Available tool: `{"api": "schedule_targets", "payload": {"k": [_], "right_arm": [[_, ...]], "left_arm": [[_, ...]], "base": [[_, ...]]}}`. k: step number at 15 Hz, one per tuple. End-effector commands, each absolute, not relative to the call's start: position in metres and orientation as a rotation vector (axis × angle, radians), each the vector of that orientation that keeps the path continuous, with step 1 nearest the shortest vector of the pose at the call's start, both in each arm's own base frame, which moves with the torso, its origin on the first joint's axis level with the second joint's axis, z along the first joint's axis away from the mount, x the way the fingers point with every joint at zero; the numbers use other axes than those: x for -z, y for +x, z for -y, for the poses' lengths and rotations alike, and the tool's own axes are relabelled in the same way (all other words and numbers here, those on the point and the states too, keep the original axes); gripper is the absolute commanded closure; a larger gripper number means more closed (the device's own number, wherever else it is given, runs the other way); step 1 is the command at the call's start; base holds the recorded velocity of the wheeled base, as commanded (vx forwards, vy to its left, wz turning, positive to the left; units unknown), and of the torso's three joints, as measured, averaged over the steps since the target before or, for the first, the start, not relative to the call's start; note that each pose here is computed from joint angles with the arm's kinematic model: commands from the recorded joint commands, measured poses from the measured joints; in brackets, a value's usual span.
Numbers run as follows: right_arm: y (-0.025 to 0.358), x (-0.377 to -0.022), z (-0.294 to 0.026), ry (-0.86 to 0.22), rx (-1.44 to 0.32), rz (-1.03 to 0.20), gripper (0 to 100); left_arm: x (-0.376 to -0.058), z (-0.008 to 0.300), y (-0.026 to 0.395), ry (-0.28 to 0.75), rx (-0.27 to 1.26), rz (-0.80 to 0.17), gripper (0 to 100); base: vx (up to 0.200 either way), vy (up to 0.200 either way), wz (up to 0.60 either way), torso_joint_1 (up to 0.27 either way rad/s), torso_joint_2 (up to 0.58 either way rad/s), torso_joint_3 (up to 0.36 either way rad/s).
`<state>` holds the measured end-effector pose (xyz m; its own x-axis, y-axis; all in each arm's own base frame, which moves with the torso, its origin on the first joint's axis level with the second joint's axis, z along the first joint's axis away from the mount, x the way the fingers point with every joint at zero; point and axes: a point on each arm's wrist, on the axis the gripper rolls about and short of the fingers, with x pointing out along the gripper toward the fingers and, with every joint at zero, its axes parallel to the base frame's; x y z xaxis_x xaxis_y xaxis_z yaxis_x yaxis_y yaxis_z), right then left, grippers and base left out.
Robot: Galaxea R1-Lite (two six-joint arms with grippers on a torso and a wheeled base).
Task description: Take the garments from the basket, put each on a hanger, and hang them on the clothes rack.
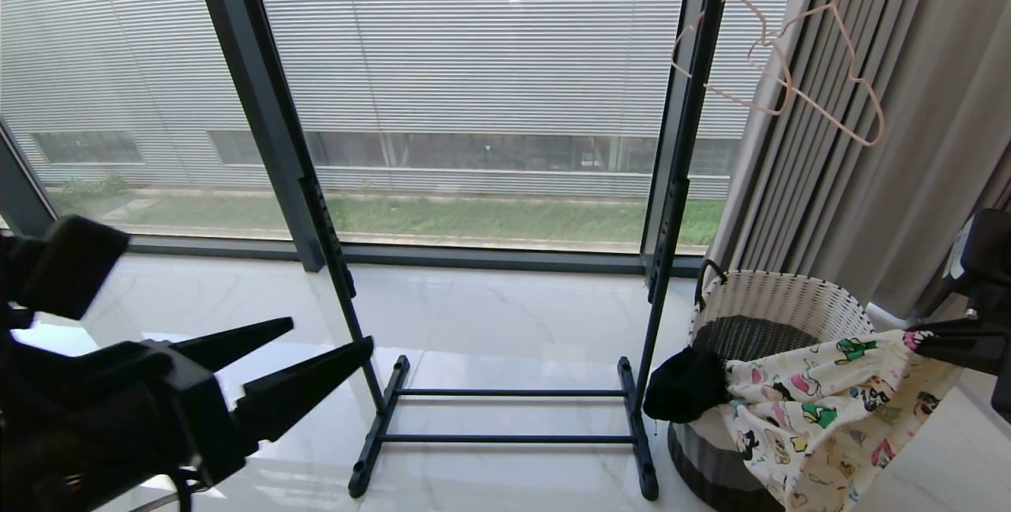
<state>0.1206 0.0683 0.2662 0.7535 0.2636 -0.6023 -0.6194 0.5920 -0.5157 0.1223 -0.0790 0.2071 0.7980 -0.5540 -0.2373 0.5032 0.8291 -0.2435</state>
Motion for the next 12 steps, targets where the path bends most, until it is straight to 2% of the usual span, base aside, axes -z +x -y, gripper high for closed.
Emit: {"api": "schedule_targets", "payload": {"k": [1, 4, 6, 8, 10, 12], "right_arm": [[0.119, -0.268, -0.068, -0.777, -0.543, -0.49, 100], [0.115, -0.273, -0.071, -0.774, -0.573, -0.457, 100], [0.113, -0.278, -0.074, -0.771, -0.597, -0.429, 100], [0.111, -0.279, -0.077, -0.771, -0.616, -0.421, 100], [0.107, -0.279, -0.082, -0.734, -0.651, -0.419, 100], [0.106, -0.278, -0.083, -0.717, -0.659, -0.42, 100]], "left_arm": [[-0.187, 0.148, 0.143, -0.186, 0.637, -0.507, 0], [-0.179, 0.199, 0.134, -0.177, 0.73, -0.583, 0], [-0.153, 0.254, 0.123, -0.067, 0.759, -0.639, 0], [-0.141, 0.282, 0.125, -0.033, 0.755, -0.653, 0], [-0.127, 0.327, 0.138, -0.066, 0.761, -0.656, 0], [-0.119, 0.354, 0.148, -0.097, 0.761, -0.638, 0]], "base": [[0.0, 0.0, 0.0, 0.0, 0.0, 0.0], [0.0, 0.0, 0.0, 0.0, 0.0, 0.0], [0.0, 0.0, 0.0, 0.0, 0.0, 0.0], [0.0, 0.0, 0.0, 0.0, 0.0, 0.0], [0.0, 0.0, 0.0, 0.0, 0.0, 0.0], [0.0, 0.0, 0.0, 0.0, 0.0, 0.0]]}}
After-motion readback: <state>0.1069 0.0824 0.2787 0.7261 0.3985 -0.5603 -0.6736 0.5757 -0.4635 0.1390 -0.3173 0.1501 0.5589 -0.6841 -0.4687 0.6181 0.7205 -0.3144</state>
